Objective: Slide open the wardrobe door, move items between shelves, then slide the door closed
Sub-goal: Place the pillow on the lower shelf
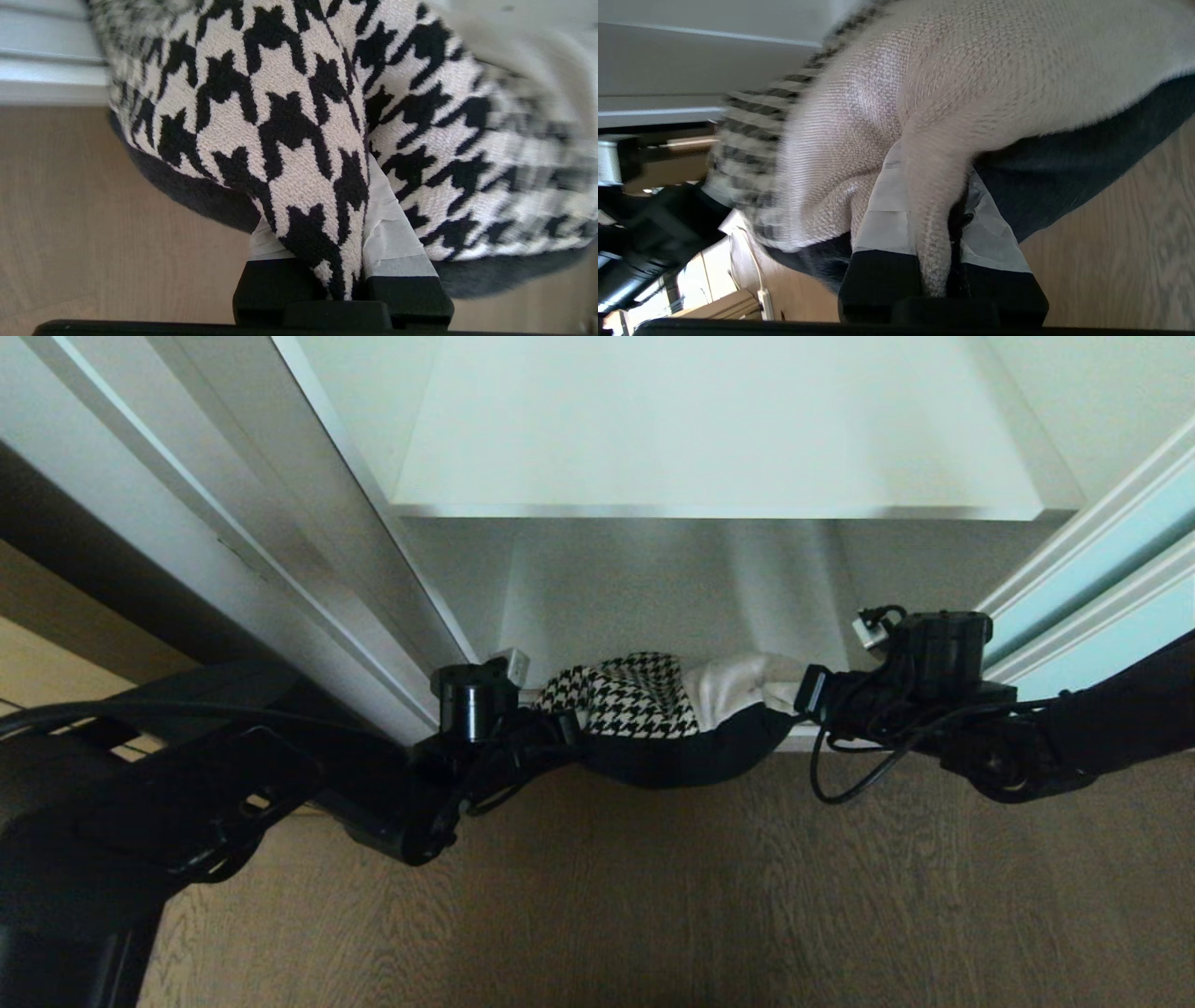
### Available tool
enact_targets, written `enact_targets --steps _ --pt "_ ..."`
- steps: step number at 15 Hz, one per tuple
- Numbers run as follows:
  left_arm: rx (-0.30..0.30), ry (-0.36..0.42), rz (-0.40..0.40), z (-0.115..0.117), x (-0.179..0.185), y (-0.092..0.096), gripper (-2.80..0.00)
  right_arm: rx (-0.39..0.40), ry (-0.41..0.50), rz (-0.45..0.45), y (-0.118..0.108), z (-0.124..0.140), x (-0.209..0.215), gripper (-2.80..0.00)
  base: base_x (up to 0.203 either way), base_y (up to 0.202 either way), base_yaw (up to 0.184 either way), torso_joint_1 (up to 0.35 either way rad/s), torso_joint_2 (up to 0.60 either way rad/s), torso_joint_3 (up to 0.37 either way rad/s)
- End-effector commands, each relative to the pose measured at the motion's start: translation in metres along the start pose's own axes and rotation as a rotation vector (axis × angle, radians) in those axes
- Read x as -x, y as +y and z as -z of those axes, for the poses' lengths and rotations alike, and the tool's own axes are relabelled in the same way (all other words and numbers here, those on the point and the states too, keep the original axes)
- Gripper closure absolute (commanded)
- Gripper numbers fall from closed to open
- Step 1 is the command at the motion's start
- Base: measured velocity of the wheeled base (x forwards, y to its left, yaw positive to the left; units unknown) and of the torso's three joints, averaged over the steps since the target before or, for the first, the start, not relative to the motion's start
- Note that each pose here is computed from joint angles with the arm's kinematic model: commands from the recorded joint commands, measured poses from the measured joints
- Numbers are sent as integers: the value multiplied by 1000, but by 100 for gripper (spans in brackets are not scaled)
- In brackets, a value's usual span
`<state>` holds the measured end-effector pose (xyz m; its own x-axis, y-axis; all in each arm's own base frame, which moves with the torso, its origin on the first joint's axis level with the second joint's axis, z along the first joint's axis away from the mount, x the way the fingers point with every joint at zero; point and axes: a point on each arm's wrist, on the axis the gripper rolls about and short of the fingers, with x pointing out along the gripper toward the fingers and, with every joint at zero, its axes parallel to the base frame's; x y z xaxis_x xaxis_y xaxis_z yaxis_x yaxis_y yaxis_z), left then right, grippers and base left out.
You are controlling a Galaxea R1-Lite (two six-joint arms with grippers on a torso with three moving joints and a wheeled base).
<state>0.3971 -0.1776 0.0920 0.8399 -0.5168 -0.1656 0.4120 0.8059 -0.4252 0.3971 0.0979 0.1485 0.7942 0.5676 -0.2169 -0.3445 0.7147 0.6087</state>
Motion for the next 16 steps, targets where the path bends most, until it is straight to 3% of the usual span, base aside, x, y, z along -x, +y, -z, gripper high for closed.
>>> enact_targets --steps 1,5,12,16 --pt "8 21 -18 12 -9 10 0 -21 26 26 -15 9 -9 0 0 0 0 0 0 0" --pt "-8 -74 23 -21 -6 -5 0 19 -68 -36 5 -16 -2 0 0 0 0 0 0 0" --pt "-48 -270 113 -111 24 -51 0 110 -241 -169 64 -67 40 0 0 0 0 0 0 0" --pt "-79 -355 147 -140 36 -65 0 141 -300 -203 72 -75 54 0 0 0 0 0 0 0"
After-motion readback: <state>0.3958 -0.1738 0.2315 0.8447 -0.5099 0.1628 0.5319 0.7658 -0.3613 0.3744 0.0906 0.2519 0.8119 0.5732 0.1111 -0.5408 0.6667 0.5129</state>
